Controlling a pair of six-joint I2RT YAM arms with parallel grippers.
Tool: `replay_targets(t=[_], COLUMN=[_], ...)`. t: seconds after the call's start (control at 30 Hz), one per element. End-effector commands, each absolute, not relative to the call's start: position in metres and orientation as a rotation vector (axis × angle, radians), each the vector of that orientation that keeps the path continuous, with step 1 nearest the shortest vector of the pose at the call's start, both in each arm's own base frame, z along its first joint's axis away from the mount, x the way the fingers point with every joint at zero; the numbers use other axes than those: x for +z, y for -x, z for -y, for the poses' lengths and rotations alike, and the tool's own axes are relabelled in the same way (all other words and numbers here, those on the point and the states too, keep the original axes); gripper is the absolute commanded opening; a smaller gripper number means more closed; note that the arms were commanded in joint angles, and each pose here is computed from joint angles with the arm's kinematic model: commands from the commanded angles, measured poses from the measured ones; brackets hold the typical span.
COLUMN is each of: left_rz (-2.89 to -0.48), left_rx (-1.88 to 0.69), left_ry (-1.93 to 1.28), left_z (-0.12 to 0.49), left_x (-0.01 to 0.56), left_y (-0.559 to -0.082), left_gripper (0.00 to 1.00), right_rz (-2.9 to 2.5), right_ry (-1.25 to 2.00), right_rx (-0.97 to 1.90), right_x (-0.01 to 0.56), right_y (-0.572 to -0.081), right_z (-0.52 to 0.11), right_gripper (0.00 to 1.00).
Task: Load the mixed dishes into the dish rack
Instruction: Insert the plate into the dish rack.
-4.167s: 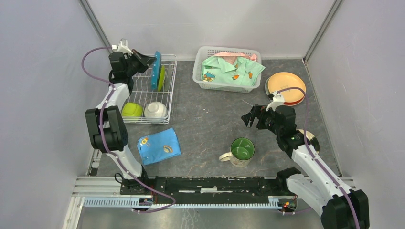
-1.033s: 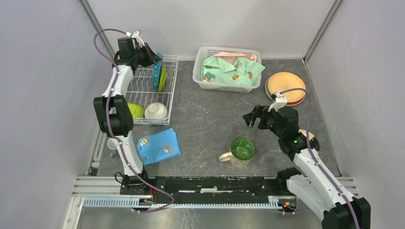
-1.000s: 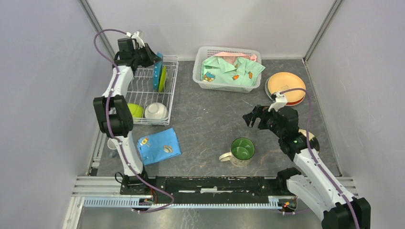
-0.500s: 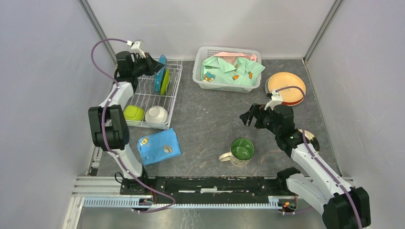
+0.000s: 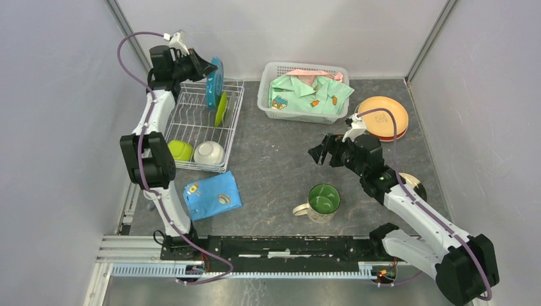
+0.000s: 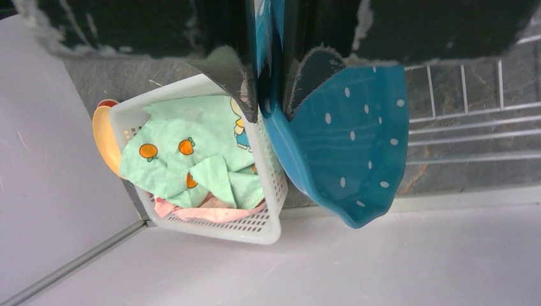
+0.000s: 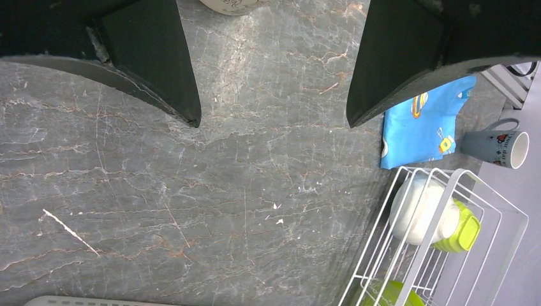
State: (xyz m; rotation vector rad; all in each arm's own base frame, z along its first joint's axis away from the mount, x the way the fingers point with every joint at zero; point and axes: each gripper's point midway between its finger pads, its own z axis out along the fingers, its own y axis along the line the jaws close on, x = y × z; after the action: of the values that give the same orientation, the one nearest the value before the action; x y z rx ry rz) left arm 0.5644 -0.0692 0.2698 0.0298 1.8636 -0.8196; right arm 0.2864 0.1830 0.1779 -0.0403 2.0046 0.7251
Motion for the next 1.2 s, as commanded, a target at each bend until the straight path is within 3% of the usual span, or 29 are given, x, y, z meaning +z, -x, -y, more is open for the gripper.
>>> replay_targets(t=[0.0, 0.53, 1.17], left_rz=[-1.62, -1.699, -1.899], left_rx=[-0.769, -0.715, -0.576], left_ry=[-0.197, -0.176, 0.181], left_z=[0.074, 0.066, 0.027], left_x=[0.368, 0.367, 0.27], left_y=[-0.561, -0.541, -0.552], left_gripper=[0.02, 0.02, 0.05], right_rz=[-1.926, -1.94, -1.947], right_ry=[0.03, 0.058, 0.059], right_rx=[0.729, 0.719, 0.718], right_x=[0.206, 0.199, 0.196], right_y=[-0.297, -0.292, -0.29], right_z=[-0.187, -0.188, -0.189], right_gripper=[0.91, 0.91, 0.92])
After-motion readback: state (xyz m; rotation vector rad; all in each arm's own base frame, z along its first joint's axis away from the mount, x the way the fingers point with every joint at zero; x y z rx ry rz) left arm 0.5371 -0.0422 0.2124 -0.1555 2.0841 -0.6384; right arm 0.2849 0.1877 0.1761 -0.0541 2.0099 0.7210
